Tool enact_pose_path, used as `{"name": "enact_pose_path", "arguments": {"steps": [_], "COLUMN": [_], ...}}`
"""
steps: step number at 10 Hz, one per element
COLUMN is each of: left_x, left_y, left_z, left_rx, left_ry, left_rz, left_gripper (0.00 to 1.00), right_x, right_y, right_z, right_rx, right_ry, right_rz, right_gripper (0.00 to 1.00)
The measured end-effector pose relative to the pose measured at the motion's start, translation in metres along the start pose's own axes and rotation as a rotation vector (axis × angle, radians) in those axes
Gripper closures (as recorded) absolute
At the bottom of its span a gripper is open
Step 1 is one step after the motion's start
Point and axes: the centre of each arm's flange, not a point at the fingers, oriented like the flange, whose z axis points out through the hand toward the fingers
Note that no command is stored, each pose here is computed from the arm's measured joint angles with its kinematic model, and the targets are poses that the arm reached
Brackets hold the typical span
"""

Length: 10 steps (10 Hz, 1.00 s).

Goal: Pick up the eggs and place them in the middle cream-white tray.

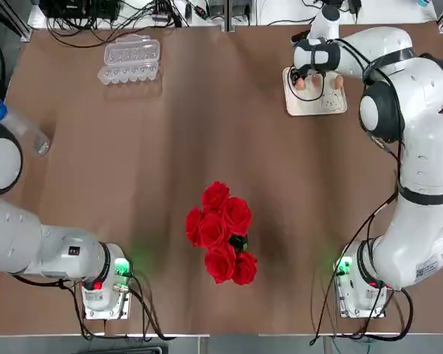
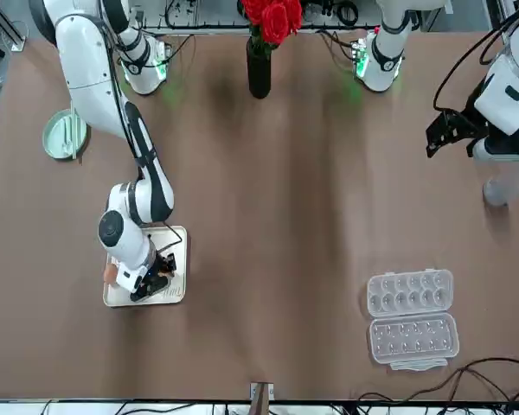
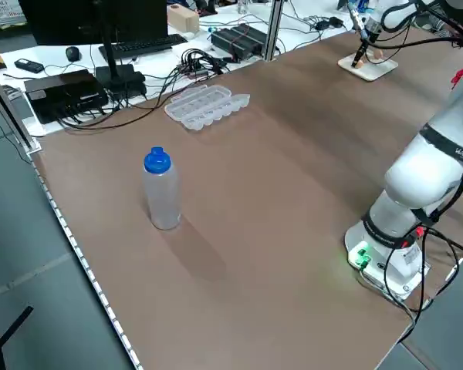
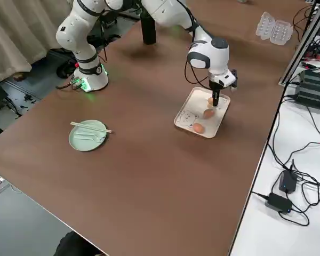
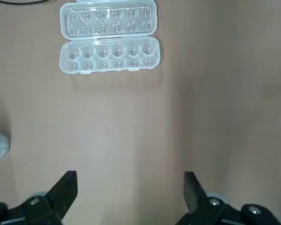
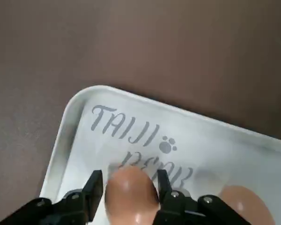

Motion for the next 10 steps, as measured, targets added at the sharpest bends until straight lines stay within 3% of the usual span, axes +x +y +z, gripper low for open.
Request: {"name": "enact_pose_path", "arguments": {"steps": [6, 10], "left_x": [0.0000, 0.0002], "left_y": [0.0004, -0.0007], "left_z": [-0.0001, -0.0001], "left_rx": [0.000, 0.000], "left_ry": [0.001, 0.001], "left_rz": [0.001, -0.001], "left_gripper": [0.00, 0.00], "right_x": [-0.0002, -0.0003], "right_y": [0.0000, 0.0001], "right_z": [0.0003, 0.0003], "right_rx": [0.000, 0.000], "right_ry": [-0.001, -0.001], "right_rz": [0.000, 0.000], "right_gripper": [0.37, 0.20]}}
